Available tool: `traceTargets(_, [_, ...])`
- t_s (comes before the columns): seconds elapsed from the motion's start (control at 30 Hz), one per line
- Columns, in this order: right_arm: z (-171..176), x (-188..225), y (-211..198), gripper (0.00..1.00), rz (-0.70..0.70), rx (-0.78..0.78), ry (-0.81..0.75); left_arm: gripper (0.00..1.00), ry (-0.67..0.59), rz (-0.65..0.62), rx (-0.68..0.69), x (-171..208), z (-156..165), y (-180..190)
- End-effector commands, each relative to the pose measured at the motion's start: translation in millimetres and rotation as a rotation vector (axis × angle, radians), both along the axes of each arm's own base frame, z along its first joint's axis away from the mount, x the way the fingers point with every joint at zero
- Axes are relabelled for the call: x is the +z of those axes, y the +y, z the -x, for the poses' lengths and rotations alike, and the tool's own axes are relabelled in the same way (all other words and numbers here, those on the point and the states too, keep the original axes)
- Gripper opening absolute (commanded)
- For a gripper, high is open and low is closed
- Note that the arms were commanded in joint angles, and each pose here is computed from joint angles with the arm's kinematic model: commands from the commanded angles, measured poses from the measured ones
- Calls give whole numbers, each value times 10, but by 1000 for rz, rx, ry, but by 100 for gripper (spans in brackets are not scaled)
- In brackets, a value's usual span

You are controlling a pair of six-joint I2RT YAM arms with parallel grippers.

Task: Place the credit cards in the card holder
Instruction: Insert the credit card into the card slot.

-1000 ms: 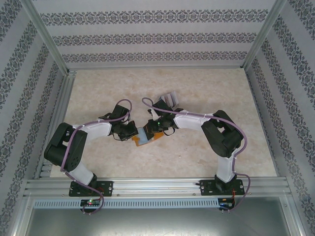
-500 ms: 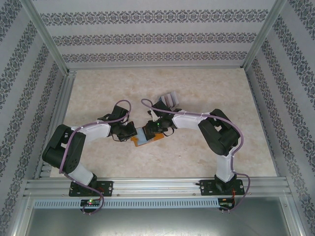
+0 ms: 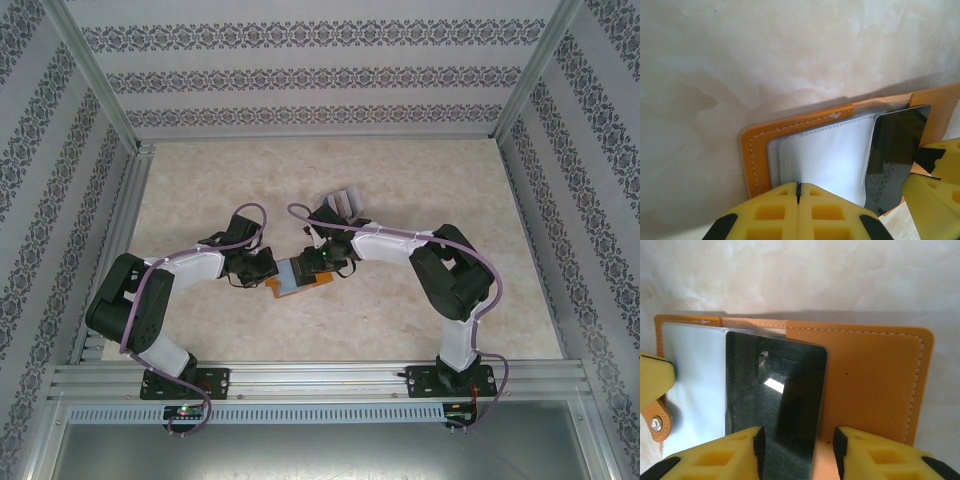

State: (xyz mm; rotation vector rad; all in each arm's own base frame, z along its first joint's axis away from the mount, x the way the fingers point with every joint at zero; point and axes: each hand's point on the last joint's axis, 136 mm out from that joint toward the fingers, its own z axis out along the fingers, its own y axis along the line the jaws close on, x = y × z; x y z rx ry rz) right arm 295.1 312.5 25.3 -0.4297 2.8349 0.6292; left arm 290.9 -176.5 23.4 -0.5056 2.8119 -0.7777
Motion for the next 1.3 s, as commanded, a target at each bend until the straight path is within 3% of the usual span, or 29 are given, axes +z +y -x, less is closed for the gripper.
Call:
traceTargets(0.0, [30, -109, -268, 38, 113, -31, 26, 0, 113, -159, 7, -280, 323, 296])
traceTargets(0.37, [-70, -280, -179, 35, 131, -33, 40, 0, 111, -162, 6, -277, 316, 302])
traceTargets(0.93, [164, -172, 56, 31, 108, 85, 18, 0, 116, -168, 3, -307, 296, 298])
traceTargets(1.27, [124, -59, 237, 31, 73, 114, -1, 0, 116, -168, 2, -308, 309, 300])
